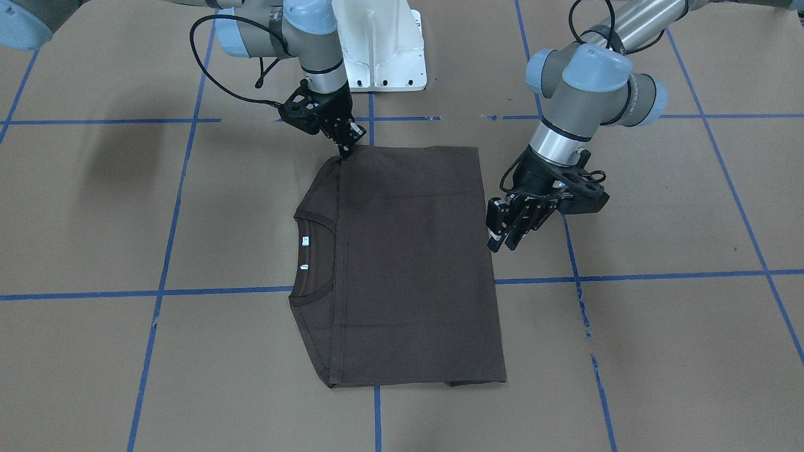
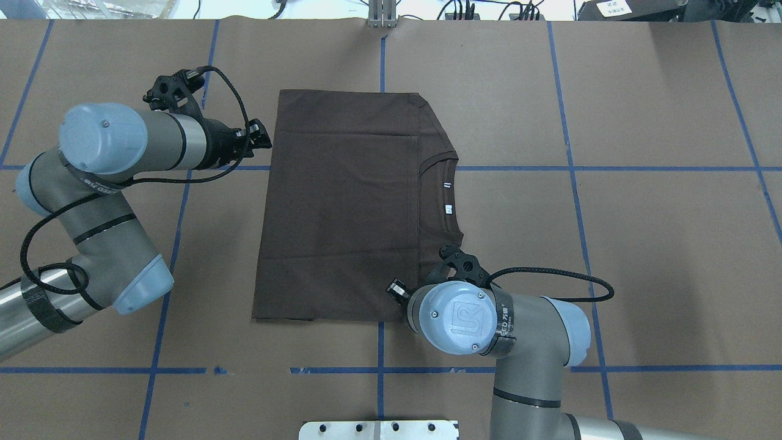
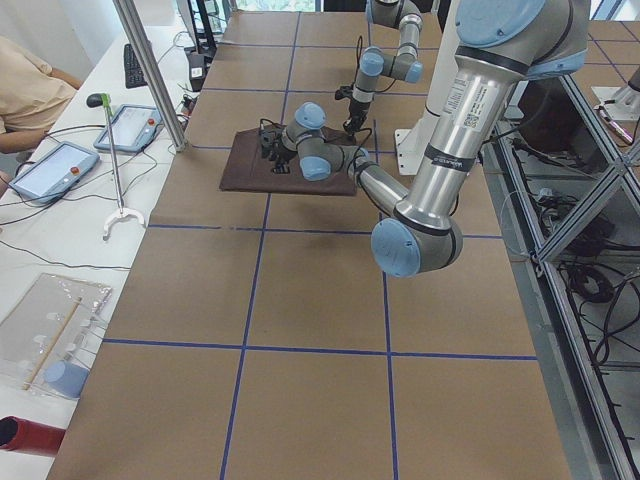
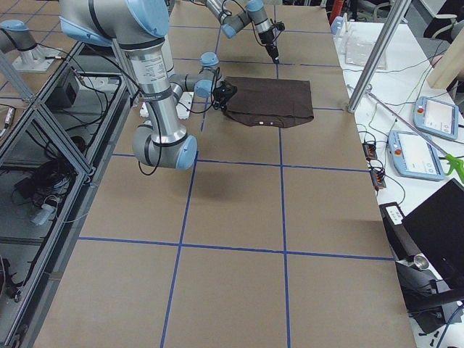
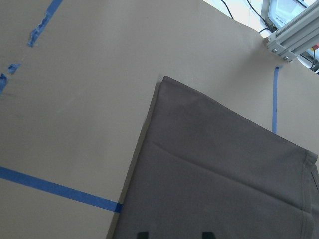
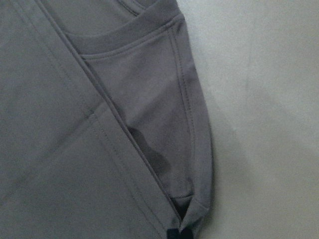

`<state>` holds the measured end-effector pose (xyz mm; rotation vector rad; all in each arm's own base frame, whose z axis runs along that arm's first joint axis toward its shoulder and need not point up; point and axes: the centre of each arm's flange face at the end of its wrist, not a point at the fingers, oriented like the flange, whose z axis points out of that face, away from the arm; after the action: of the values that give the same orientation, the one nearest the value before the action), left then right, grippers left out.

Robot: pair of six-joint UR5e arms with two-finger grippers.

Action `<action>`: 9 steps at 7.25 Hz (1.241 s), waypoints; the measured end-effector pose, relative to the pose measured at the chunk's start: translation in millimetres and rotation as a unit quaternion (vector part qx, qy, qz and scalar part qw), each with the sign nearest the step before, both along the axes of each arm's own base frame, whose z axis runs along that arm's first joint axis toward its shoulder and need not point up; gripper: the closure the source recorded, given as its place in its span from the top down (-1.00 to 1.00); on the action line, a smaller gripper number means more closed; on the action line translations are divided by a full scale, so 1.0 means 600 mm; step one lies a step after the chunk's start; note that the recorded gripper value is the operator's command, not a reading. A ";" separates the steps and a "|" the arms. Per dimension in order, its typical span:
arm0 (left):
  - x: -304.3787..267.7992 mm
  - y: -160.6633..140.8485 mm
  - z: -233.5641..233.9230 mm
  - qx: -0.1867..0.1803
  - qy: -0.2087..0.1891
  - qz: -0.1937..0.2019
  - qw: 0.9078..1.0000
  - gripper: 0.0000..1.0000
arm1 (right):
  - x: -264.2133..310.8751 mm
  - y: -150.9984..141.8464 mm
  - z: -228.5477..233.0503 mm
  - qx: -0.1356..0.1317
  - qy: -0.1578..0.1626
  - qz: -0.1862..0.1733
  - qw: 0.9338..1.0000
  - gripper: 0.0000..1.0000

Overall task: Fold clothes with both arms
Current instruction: 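Bring the left gripper to the shirt's near corner beside the right gripper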

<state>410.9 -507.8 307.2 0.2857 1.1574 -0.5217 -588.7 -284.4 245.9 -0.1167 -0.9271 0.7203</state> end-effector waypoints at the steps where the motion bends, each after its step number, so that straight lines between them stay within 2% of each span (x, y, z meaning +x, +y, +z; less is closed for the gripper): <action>1: 0.014 0.015 -0.008 -0.016 0.015 -0.001 1.000 -0.09 | 0.022 0.002 -0.011 0.002 -0.011 0.000 1.000 -1.00; 2: 0.052 0.061 -0.027 -0.043 0.041 0.003 0.998 -0.08 | 0.049 0.006 -0.012 0.003 -0.019 0.000 1.000 -1.00; 4: 0.141 0.219 -0.076 -0.100 0.076 0.009 0.992 -0.08 | 0.078 0.013 -0.003 0.002 -0.022 -0.003 1.000 -1.00; 5: 0.156 0.298 -0.074 -0.121 0.078 0.012 0.989 -0.05 | 0.082 0.014 0.002 0.001 -0.021 -0.003 1.000 -1.00; 6: 0.156 0.355 -0.055 -0.134 0.071 0.016 0.988 0.00 | 0.085 0.015 0.005 0.001 -0.020 -0.003 1.000 -1.00; 7: 0.154 0.390 -0.025 -0.143 0.057 0.019 0.988 0.07 | 0.086 0.015 0.006 0.001 -0.020 -0.003 1.000 -1.00; 9: 0.146 0.419 0.028 -0.158 0.031 0.017 0.987 0.08 | 0.087 0.015 0.005 0.001 -0.020 -0.003 1.000 -1.00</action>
<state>498.7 -256.6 324.2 -0.0240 1.1189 -0.6779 -536.7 -275.3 249.1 -0.1324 -0.9662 0.7136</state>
